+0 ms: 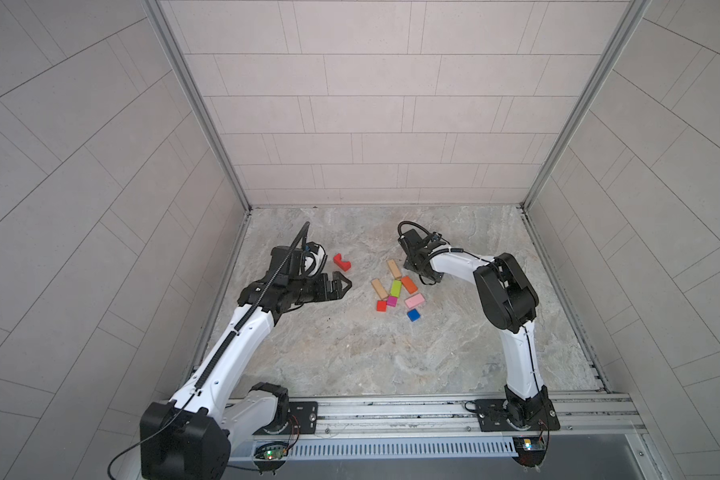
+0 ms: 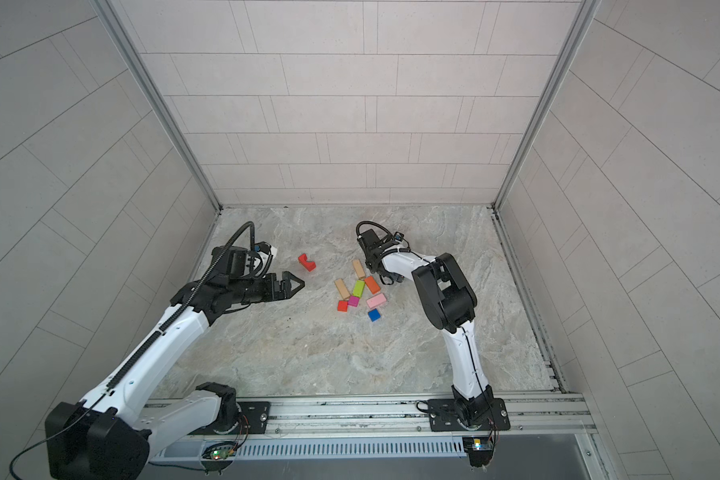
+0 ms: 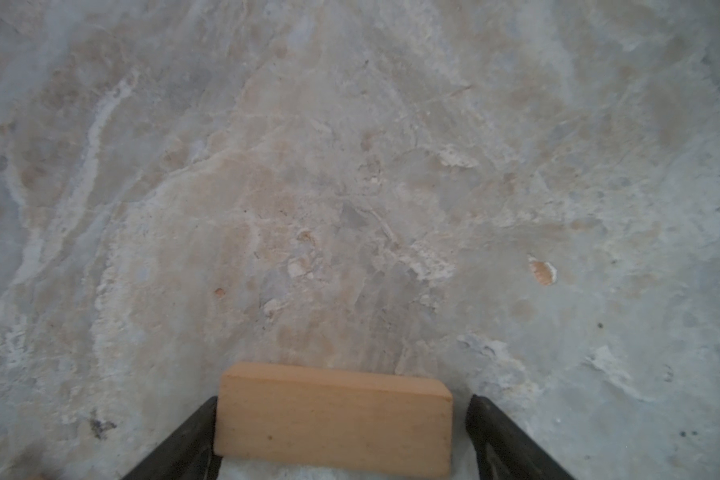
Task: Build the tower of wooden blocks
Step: 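Carry the plank beside the block pile and open the right gripper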
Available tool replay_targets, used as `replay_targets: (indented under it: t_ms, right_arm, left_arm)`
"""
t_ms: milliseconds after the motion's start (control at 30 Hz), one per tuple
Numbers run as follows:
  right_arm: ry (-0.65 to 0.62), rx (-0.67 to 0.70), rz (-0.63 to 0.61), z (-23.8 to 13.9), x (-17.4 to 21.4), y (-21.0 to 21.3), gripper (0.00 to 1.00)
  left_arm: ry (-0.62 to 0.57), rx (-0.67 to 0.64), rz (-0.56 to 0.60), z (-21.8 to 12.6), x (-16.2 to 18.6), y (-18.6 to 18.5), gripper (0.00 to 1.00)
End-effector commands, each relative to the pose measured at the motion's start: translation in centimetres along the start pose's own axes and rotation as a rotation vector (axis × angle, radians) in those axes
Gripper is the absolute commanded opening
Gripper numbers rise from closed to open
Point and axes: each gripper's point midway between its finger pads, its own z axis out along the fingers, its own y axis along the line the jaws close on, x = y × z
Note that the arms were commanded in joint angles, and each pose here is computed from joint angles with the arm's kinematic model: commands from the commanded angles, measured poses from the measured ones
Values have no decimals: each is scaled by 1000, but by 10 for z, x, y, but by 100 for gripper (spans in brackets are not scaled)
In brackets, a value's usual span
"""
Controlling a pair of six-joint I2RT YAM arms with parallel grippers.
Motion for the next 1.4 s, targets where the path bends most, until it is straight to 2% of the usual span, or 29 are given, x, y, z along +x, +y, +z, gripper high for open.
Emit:
replay_targets:
  t_ms: [0,133,300,467,767,933,1133,1367]
  right_arm:
    - [9,6,-44,3,4,-3,80]
    - [12,-52,-101,-3,5,-3,68]
    - [14,-122,-191,-19,3,-13,62]
    - [55,-145,-310,-35,12,-27,61]
    - [136,-145,-433,-43,38,-53,61]
    - [139,-151,-454,-42,43,-59,62]
    - [159,-184,-444,-38,47,-58,62]
    - [156,-181,-443,-33,44,-60,65]
  left_arm:
    - [-13,-4,10,-2,0,0,100]
    - [-3,-20,4,0,1,4,100]
    - [26,-10,6,1,5,3,100]
    - [65,-57,47,-7,13,7,100]
    - [3,-52,53,-17,16,5,100]
    - [-45,-6,18,-14,5,-2,100]
    - [-29,38,0,-8,-6,-11,100]
    - [6,10,-18,1,8,2,100]
